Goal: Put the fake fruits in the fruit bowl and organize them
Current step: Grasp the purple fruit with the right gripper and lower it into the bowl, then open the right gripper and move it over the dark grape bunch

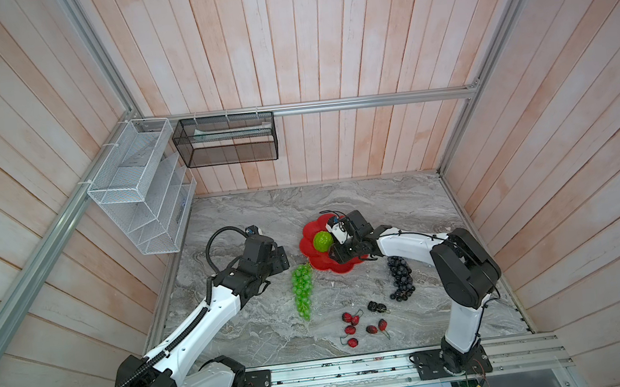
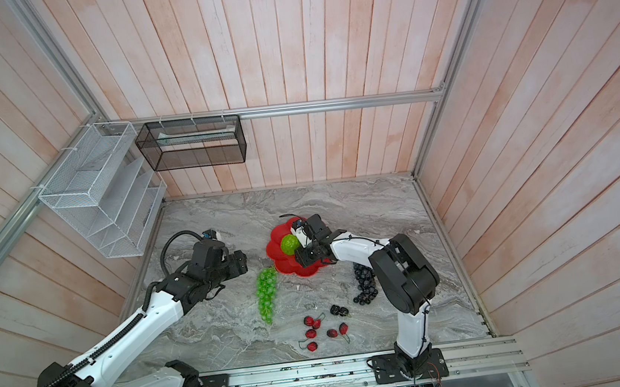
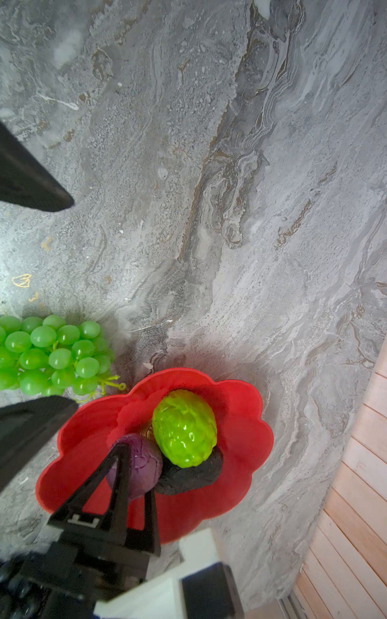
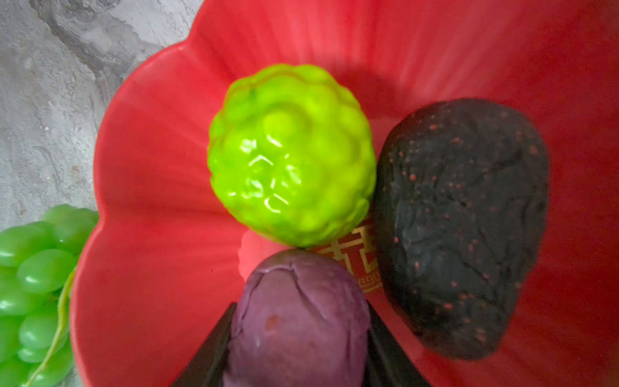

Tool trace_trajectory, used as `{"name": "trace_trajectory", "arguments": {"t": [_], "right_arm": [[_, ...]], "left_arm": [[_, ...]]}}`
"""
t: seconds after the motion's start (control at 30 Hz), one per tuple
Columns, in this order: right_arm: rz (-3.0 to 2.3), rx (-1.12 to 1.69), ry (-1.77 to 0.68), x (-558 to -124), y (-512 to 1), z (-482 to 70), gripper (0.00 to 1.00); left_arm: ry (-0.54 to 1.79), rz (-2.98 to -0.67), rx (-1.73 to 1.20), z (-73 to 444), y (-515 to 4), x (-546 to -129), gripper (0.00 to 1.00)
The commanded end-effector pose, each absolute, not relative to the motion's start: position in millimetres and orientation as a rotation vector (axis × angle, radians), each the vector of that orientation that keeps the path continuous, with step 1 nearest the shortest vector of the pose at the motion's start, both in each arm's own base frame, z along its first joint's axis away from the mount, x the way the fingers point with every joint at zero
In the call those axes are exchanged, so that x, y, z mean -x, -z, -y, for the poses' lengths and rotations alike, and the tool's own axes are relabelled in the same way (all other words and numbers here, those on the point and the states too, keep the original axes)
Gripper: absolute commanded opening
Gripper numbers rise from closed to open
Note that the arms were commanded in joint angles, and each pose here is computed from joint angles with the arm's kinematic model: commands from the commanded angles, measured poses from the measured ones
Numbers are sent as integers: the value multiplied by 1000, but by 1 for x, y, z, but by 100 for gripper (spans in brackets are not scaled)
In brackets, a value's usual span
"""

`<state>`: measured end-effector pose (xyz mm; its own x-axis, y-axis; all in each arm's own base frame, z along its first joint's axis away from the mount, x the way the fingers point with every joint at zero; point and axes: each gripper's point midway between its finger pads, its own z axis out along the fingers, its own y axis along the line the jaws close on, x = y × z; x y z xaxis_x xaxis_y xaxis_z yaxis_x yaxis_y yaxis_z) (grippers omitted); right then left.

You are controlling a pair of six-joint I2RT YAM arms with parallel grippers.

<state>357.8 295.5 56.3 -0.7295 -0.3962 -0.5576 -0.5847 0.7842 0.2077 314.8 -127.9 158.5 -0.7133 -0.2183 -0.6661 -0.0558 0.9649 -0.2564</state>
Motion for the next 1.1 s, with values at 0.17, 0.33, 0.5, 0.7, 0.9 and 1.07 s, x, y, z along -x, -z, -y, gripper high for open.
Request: {"name": "trace_trajectory", "arguments": {"t": [0.17, 0.33, 0.5, 0.7, 0.9, 1.07], "right_arm": [[-2456, 752, -483, -365, -66, -295, 66], [-2430, 761, -465, -366, -82, -293, 69], [-2355, 758, -443, -367, -128, -288, 69], [-2297, 632, -437, -360, -177, -259, 65], [-2252, 364, -513, -350, -199, -203, 61], [-2299, 146, -510, -341, -179, -145, 57]], "left_arm": [[286, -2338, 214, 127, -169, -319, 89], [296, -2334, 210, 129, -174, -320, 89], [303, -2324, 211, 130, -178, -322, 89], [343, -2309, 210, 136, -181, -327, 89], [343, -2324, 184, 142, -179, -332, 89], [360, -2333, 163, 150, -177, -339, 89]]}}
